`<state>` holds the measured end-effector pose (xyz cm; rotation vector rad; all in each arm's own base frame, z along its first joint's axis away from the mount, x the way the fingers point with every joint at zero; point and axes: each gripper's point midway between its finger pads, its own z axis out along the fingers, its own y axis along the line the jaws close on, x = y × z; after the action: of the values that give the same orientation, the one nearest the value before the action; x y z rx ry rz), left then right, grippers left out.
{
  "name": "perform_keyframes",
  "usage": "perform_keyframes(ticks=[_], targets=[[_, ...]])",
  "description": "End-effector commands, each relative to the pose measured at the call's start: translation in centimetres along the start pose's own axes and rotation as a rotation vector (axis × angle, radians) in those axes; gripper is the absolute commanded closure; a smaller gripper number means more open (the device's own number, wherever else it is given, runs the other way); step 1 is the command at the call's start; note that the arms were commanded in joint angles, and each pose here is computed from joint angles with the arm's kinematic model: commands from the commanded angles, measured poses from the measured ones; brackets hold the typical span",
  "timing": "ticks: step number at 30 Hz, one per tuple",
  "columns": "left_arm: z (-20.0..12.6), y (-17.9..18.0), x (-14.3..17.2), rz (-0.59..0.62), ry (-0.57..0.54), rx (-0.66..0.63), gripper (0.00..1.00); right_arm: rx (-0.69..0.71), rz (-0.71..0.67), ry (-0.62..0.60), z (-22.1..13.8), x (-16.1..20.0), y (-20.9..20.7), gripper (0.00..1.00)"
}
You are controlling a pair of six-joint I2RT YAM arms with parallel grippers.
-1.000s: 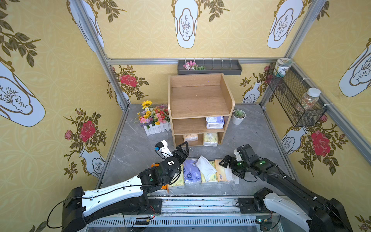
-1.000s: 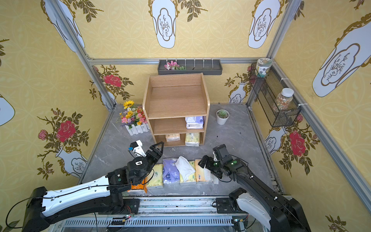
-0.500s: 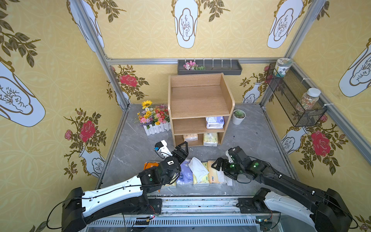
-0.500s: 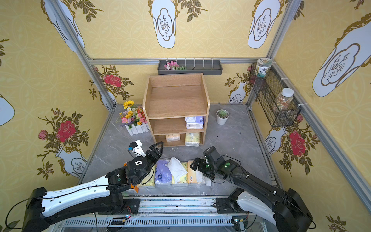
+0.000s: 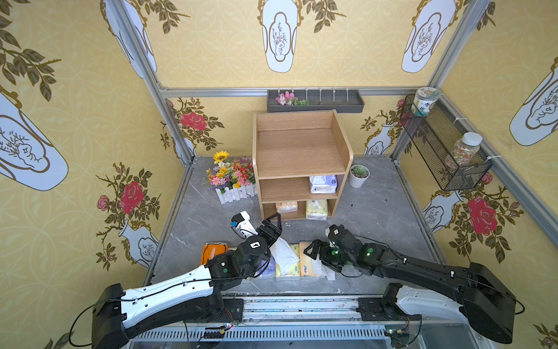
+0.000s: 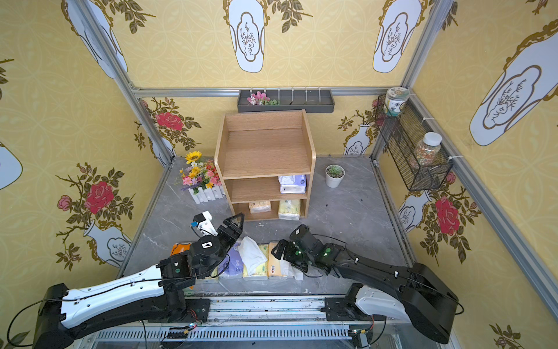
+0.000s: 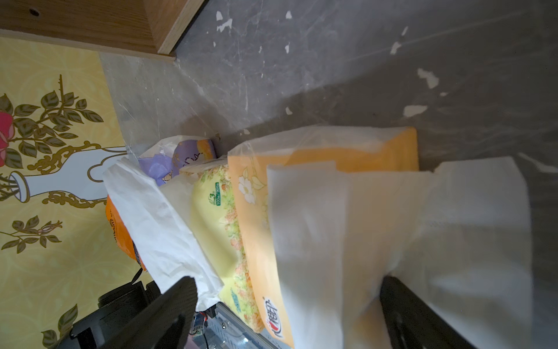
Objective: Remove the tissue boxes from the shelf
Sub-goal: Move the box of tissues to the center of the board.
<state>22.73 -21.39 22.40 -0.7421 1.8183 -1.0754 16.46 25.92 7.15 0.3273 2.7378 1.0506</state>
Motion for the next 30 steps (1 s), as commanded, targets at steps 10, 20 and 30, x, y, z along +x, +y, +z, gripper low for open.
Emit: perform_keyframes(ticks=[10,20,30], targets=[[-0.1,0.7,0.1,-0.009,0.009,-0.007,0.25,-0.172,-0.004,-0.026,3.0,0.6,5.8,0.02],[-0.1,0.9,0.1,-0.016,0.009,-0.007,0.25,-0.039,-0.057,-0.114,1.8,-0.2,4.2,0.03],[1.6,-1.0,1.6,-0.001,0.036,0.070,0.24,0.263,-0.186,-0.340,-7.0,-5.2,-1.1,0.03]])
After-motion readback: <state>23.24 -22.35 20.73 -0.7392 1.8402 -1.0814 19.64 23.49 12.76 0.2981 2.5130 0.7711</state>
